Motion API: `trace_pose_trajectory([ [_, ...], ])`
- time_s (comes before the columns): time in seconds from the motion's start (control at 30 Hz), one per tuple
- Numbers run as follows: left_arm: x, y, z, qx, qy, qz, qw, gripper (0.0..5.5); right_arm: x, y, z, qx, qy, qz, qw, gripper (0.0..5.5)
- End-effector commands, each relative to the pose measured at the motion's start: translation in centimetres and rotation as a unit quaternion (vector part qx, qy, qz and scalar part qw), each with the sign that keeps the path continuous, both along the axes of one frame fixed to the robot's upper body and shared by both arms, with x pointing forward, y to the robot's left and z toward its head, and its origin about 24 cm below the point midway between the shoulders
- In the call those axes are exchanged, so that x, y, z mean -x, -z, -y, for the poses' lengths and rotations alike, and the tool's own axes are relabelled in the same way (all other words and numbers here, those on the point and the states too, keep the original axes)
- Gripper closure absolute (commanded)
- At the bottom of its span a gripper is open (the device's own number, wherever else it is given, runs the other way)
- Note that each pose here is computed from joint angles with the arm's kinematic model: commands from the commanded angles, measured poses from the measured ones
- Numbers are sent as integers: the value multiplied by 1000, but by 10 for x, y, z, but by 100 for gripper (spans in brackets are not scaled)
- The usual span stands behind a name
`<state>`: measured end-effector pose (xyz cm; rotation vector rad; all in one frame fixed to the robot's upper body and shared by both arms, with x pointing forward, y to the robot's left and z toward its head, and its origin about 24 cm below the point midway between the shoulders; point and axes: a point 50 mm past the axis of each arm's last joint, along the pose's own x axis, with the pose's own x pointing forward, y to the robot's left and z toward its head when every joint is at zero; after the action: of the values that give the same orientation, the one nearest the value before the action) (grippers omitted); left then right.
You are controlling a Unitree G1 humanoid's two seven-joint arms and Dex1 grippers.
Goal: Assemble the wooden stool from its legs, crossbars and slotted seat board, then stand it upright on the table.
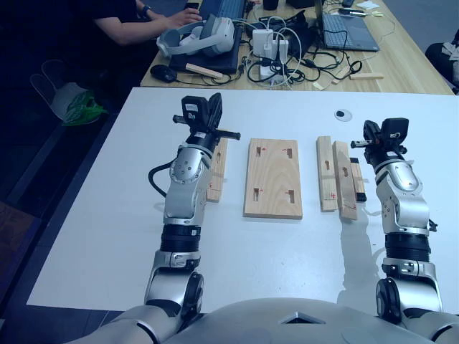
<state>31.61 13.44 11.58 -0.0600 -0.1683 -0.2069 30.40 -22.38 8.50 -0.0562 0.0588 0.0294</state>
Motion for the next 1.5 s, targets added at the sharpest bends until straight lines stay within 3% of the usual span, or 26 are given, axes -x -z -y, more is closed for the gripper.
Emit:
trace_pose_trajectory([
  [0.03,-1,-1,0,0,0,-7,1000,548,0,-3,2,-1,3,-1,1000,550],
  [0.37,-5,3,-4,6,9,-48,999,548,-4,-2,-1,-10,13,-9,1000,550],
  [0.53,-12,-18,-28,77,-39,-50,995,548,-3,-2,1,-7,22,-10,1000,550],
  [0.9,-3,-35,-50,29,-41,-27,998,548,-1,-3,1,-13,29,-5,999,550],
  [1.07,8,-27,-68,27,-38,-83,995,548,2,-3,5,-16,34,-4,999,550],
  [1.3,20,-16,-68,33,-26,-106,994,448,4,-3,8,-19,37,-7,999,550],
  [1.5,33,-10,-66,62,-3,-107,992,448,4,-3,8,-17,38,-7,999,550],
])
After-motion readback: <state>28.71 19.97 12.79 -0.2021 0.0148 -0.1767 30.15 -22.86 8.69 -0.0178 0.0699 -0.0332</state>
